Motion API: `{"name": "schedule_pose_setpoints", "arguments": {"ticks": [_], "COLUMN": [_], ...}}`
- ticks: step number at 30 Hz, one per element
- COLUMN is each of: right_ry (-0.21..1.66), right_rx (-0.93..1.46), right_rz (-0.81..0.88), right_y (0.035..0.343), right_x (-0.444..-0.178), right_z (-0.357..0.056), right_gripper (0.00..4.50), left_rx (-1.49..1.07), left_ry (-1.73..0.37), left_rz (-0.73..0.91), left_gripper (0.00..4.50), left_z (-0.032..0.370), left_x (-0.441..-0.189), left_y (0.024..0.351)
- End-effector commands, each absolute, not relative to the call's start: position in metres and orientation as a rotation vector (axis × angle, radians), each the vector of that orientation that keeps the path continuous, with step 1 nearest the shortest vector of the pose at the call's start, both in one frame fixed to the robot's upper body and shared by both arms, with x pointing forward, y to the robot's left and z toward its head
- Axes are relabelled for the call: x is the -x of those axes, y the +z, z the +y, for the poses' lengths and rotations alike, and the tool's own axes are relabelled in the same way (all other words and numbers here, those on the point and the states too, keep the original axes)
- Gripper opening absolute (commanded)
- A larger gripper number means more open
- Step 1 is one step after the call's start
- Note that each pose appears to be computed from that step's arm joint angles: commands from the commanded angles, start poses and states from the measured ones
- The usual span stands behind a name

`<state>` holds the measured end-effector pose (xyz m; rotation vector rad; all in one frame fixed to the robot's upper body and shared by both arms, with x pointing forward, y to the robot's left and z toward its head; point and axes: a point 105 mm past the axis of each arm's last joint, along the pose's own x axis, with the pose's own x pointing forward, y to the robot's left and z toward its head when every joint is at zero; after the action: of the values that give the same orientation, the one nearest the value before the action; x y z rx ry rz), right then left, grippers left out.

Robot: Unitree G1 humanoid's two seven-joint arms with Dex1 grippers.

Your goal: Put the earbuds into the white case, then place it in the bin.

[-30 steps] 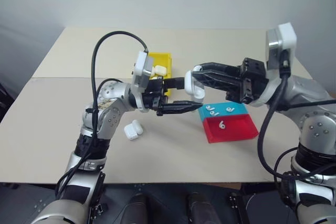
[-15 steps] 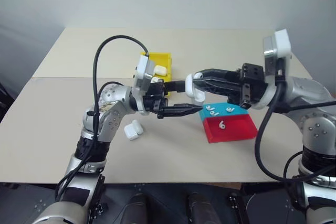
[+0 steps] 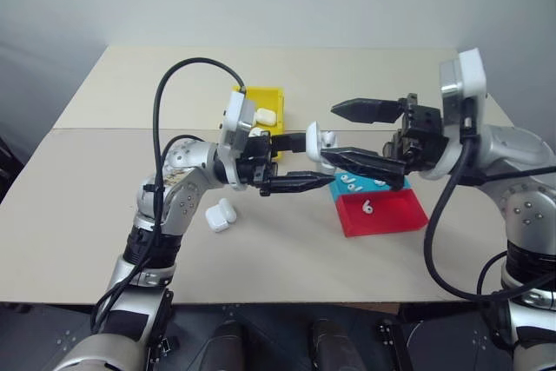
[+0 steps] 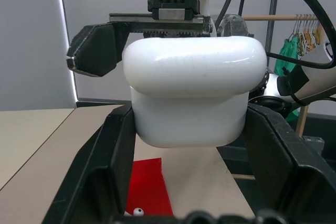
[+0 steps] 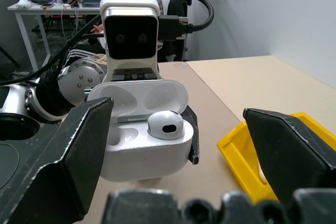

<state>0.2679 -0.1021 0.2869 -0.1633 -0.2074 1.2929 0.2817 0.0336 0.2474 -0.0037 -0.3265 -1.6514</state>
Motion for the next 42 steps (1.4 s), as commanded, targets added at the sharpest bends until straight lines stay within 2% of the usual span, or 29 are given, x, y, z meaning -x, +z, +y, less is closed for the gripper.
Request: {"name": "schedule_pose_setpoints", "arguments": {"ticks": [1,7,12,17,22,25,30,33,36,42], "right_ry": [1.268,1.177,1.199,1.221,1.244,1.250,1.219,1.204,1.205,1.230], "right_rx": [0.194,0.287,0.517,0.842,1.180,1.305,1.384,1.474,1.483,1.524], "right_rz": [-0.254,-0.254,-0.129,0.093,0.333,0.432,0.538,0.594,0.628,0.653], "right_y": [0.298,0.321,0.322,0.292,0.243,0.219,0.194,0.185,0.182,0.180], "right_x": [-0.267,-0.284,-0.301,-0.329,-0.365,-0.384,-0.404,-0.408,-0.408,-0.406], "right_z": [-0.108,-0.141,-0.157,-0.168,-0.174,-0.176,-0.180,-0.188,-0.191,-0.195], "right_gripper": [4.48,4.48,4.48,4.48,4.48,4.48,4.48,3.87,2.87,2.87], "left_rx": [-0.028,-0.031,-0.036,-0.036,-0.035,-0.033,-0.035,-0.040,-0.044,-0.046], "left_ry": [-1.657,-1.661,-1.650,-1.626,-1.604,-1.596,-1.573,-1.551,-1.528,-1.498], "left_rz": [-0.418,-0.414,-0.415,-0.420,-0.416,-0.420,-0.432,-0.432,-0.428,-0.427], "left_gripper": [2.77,2.77,2.77,2.77,2.77,2.77,2.77,2.77,2.77,2.77], "left_z": [0.036,0.036,0.037,0.041,0.044,0.043,0.044,0.047,0.049,0.052], "left_x": [-0.276,-0.275,-0.276,-0.276,-0.275,-0.274,-0.271,-0.269,-0.268,-0.264], "left_y": [0.264,0.262,0.260,0.258,0.255,0.255,0.256,0.256,0.254,0.253]}}
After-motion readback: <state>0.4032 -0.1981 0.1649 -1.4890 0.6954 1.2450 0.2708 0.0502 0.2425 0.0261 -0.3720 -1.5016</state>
